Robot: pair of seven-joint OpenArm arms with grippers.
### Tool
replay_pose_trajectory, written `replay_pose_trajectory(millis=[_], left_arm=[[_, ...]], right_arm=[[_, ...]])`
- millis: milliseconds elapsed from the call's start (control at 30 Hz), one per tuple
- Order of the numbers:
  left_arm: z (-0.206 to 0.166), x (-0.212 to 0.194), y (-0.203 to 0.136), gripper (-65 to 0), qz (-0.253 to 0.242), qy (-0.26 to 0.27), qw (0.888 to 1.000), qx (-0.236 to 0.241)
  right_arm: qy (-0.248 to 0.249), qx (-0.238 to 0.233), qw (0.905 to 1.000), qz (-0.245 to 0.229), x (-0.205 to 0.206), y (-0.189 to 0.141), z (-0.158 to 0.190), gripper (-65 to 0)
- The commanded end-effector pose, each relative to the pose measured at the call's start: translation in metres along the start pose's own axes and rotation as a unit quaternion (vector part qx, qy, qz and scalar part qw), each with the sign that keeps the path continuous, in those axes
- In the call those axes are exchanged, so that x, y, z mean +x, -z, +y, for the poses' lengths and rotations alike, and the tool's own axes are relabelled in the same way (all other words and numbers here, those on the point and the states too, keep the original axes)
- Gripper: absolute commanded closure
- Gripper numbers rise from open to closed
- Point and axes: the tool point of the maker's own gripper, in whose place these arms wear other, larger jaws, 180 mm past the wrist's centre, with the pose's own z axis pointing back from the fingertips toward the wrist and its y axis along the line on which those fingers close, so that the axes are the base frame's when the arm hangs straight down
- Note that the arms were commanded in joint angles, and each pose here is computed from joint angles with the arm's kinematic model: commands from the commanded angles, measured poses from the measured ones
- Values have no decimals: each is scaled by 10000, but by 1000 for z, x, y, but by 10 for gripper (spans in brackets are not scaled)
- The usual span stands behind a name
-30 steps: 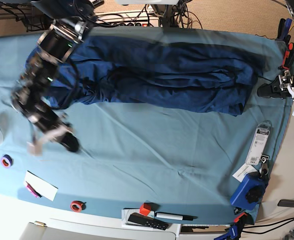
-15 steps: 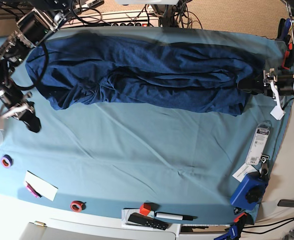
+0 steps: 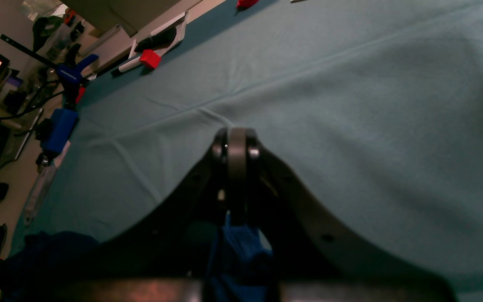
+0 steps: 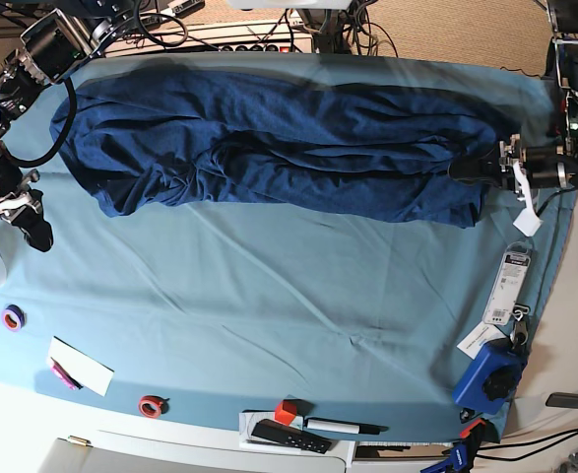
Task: Layout the t-shirt on the table in an organized manner, then fold the t-shirt properly
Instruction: 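Withdraw the right gripper back to the t-shirt end, then open the left gripper and reach it to the middle of the t-shirt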
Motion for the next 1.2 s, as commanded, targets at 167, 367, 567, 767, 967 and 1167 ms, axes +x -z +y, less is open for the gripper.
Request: replay_pose_trajectory(millis=[167,367,567,767,967,1167], left_arm=[[5,5,-13,0,118,277,9994,187],[-1,25,-15,0,-16,462,9988,177],[-30,43,-6,0,-94,1080,9941,6],[-84,62,11,0,-249,2026,9783,-345],[-121,51,40,0,-383,2209,9707,-869],[-144,38,70,0,-528,1962,9693,-1385]], right_arm=[[-157,77,9995,-273,21,-4,5,0],[-157,77,9995,-252,20,-4,5,0],[-353,-618,9973,200,4,-5,-21,0],[-373,-843,9955,204,4,-6,-29,0],[-392,-896,9949,241,3,-7,-31,0],[-443,-1045,9931,300,1,-8,-36,0]])
